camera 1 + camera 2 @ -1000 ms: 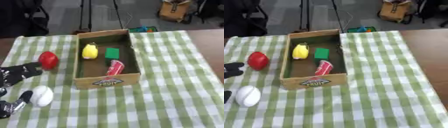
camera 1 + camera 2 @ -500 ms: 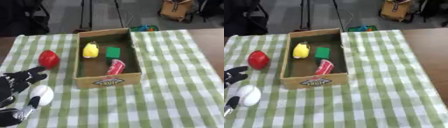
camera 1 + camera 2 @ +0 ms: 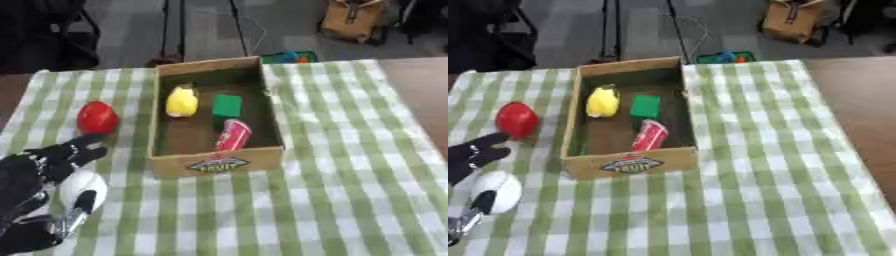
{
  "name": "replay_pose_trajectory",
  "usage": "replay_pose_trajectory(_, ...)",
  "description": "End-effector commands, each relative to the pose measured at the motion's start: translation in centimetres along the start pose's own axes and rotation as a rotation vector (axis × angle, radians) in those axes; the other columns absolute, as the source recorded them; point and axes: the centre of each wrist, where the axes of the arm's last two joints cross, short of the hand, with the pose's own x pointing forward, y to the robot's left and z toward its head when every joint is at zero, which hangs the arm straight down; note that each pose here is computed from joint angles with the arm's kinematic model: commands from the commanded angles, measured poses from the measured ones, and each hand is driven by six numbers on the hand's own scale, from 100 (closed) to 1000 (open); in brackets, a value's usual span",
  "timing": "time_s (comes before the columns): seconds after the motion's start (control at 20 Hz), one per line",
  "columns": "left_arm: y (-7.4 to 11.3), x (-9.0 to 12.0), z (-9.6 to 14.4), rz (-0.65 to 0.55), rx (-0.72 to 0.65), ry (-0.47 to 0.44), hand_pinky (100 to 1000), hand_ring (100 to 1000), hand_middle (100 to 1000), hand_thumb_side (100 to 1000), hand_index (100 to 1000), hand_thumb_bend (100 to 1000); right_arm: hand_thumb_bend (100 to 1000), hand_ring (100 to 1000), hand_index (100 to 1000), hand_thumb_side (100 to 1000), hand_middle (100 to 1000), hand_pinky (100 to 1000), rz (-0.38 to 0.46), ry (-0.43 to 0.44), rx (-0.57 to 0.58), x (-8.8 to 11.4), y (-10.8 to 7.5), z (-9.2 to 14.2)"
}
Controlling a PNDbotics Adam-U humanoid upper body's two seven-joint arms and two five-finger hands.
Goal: Pick up objects on the table and place them in the box.
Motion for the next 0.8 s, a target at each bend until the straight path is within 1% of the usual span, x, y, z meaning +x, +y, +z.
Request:
replay_pose_trajectory(0.05, 0.41, 0.29, -0.39, -0.038, 0.031, 0.004, 947, 1000, 992, 1000, 1000, 100, 100, 559, 583, 760, 543, 547, -0.012, -0.034, -0.015, 0.50, -0.09, -0.99)
replay_pose_trajectory(0.1, 0.27, 0.40, -0.44, -0.051, 0.039, 0.006, 981, 1000, 998, 1000, 1000, 100, 100, 558, 582, 759, 541, 547, -0.012, -0.033, -0.017, 0.49, -0.10, -0.99)
replay_pose_trajectory(0.35, -0.40, 0.98, -0.58, -0.036, 0.038, 0.033, 1000, 1000, 1000, 1000, 1000, 100, 100, 555, 580, 754, 538, 547, -0.014, -0.028, -0.022, 0.49, -0.10, -0.94)
replay_pose_trajectory(0.5, -0.46, 1.09, -0.69, -0.006, 0.029, 0.041, 1000, 1000, 1000, 1000, 1000, 100, 100, 553, 577, 750, 535, 547, -0.014, -0.024, -0.025, 0.48, -0.12, -0.90)
replay_pose_trajectory(0.6, -0.44, 1.08, -0.71, 0.008, 0.020, 0.051, 991, 1000, 1000, 1000, 1000, 100, 100, 553, 577, 751, 535, 547, -0.015, -0.023, -0.027, 0.48, -0.12, -0.91)
replay_pose_trajectory(0.65, -0.43, 1.06, -0.71, 0.012, 0.012, 0.057, 970, 1000, 1000, 1000, 1000, 100, 100, 552, 575, 748, 533, 547, -0.015, -0.023, -0.029, 0.48, -0.13, -0.92)
replay_pose_trajectory(0.8, -0.38, 1.07, -0.81, 0.025, -0.007, 0.066, 965, 1000, 1000, 1000, 1000, 100, 100, 550, 573, 745, 530, 547, -0.014, -0.019, -0.034, 0.47, -0.15, -0.89)
